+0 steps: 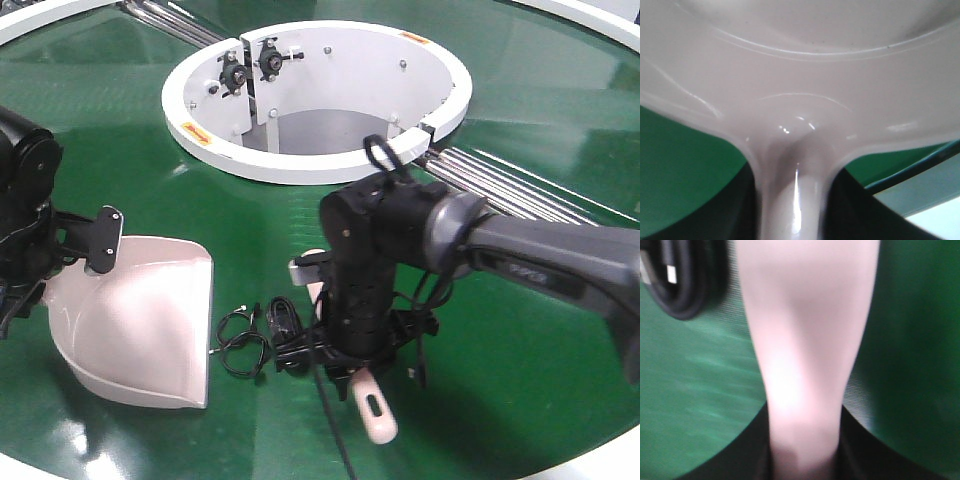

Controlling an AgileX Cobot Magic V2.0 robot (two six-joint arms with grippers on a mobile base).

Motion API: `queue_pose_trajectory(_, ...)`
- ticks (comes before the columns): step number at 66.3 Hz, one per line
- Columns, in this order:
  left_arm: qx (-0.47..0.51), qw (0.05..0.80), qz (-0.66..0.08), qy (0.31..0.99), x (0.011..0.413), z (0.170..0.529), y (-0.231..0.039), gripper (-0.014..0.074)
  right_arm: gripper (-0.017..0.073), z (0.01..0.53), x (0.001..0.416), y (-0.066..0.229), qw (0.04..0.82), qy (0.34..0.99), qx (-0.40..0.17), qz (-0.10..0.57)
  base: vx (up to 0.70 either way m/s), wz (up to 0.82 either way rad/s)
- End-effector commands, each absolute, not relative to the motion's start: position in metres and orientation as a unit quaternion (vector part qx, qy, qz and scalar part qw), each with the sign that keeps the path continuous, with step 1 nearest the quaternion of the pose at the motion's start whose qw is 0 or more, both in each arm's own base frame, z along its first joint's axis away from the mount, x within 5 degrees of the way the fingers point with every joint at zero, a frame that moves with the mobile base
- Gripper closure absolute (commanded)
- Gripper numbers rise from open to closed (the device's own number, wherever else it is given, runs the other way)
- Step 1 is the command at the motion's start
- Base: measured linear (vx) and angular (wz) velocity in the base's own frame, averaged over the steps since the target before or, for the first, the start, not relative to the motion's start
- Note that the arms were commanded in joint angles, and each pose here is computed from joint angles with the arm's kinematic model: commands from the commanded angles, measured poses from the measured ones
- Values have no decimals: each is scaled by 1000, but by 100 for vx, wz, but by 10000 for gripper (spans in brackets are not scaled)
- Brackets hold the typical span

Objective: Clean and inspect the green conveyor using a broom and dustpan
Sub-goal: 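Sweep the black cables into the dustpan with the brush in the right gripper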

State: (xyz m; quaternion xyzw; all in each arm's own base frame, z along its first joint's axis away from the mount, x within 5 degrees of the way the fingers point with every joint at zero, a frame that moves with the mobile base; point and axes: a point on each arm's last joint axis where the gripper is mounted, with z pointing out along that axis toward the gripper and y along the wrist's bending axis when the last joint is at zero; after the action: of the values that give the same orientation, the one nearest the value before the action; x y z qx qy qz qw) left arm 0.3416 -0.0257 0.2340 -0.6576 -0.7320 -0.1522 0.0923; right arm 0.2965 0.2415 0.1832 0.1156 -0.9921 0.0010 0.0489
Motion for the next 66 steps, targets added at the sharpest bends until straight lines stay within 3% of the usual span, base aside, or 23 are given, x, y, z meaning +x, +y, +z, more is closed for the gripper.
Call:
queue_pose_trajectory(1,-647,73,-173,-739,337,259,-25,600,562,204,289,255,62,-992,111,-13,0,0)
queue_pose_trajectory(41,-647,73,-173,-739,337,259,-25,600,561,209,298,377,65,-965,161,-195,0,0)
queue_pose_trajectory(54,-647,73,-173,-739,337,259,-25,600,561,241,307,389,15,-955,173,-241,0,0)
queue_pose_trajectory(66,-647,73,-173,-739,337,259,-25,600,561,264,311,382,-28,-956,177,-232,0,0)
